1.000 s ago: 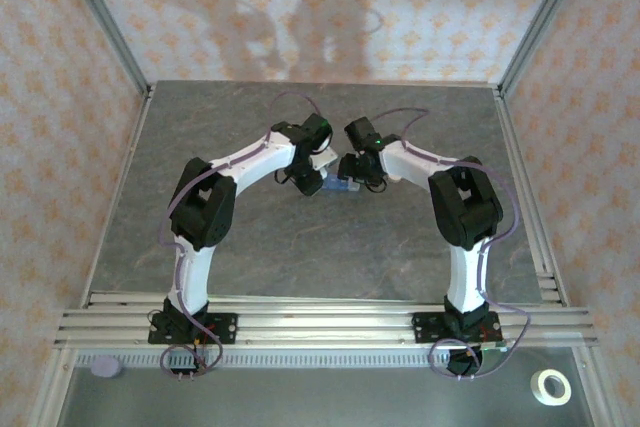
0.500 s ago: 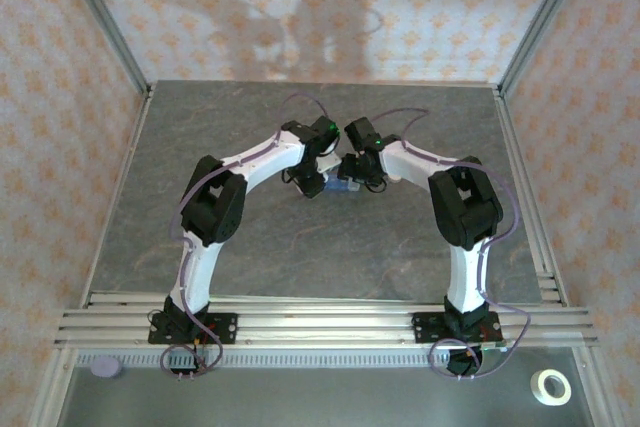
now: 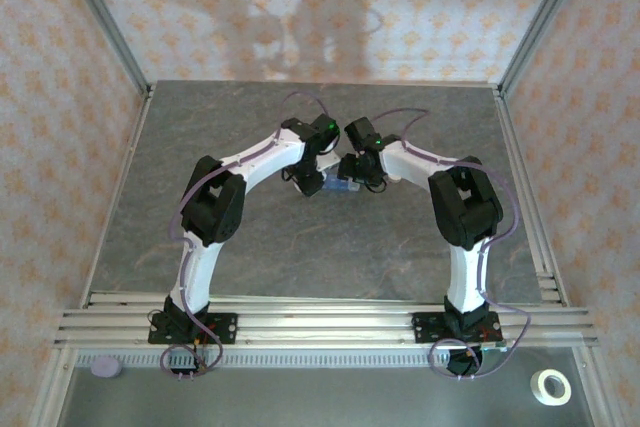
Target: Sort the pills into containers
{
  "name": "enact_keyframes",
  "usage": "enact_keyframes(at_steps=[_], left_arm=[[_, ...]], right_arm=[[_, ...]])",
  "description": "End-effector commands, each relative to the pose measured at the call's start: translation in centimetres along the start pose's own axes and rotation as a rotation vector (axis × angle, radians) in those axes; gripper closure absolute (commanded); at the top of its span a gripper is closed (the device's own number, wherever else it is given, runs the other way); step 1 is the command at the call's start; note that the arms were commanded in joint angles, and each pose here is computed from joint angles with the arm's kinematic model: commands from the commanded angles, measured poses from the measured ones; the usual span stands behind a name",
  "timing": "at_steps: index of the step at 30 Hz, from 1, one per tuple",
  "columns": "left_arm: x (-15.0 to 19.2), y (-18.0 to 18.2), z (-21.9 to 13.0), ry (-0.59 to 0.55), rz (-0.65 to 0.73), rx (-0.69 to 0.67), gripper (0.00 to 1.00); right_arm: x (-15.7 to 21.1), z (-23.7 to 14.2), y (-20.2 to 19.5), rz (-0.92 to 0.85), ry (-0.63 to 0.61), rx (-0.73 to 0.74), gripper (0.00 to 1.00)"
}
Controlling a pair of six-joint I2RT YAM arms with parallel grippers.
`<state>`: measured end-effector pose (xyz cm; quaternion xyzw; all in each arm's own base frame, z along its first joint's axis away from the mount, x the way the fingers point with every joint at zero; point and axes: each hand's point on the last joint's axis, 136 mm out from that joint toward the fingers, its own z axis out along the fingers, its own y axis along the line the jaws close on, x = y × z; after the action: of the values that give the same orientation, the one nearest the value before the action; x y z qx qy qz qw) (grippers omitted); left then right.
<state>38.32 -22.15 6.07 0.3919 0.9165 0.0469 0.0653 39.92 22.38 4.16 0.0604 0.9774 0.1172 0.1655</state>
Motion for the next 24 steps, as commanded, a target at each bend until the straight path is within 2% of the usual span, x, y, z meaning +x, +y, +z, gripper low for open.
enact_keyframes(at_steps=[1,24], left_arm=[[0.2,0.4,-1.2,0.019,0.028,-0.029,1.0],[0.3,0.1,0.7,0.097,0.068,-0.041,1.0]], right_arm=[[1.2,1.0,-0.6,0.009,0.033,0.024,0.39],[1.3,1.1,-0.4,0.016,0.04,0.017,0.4]])
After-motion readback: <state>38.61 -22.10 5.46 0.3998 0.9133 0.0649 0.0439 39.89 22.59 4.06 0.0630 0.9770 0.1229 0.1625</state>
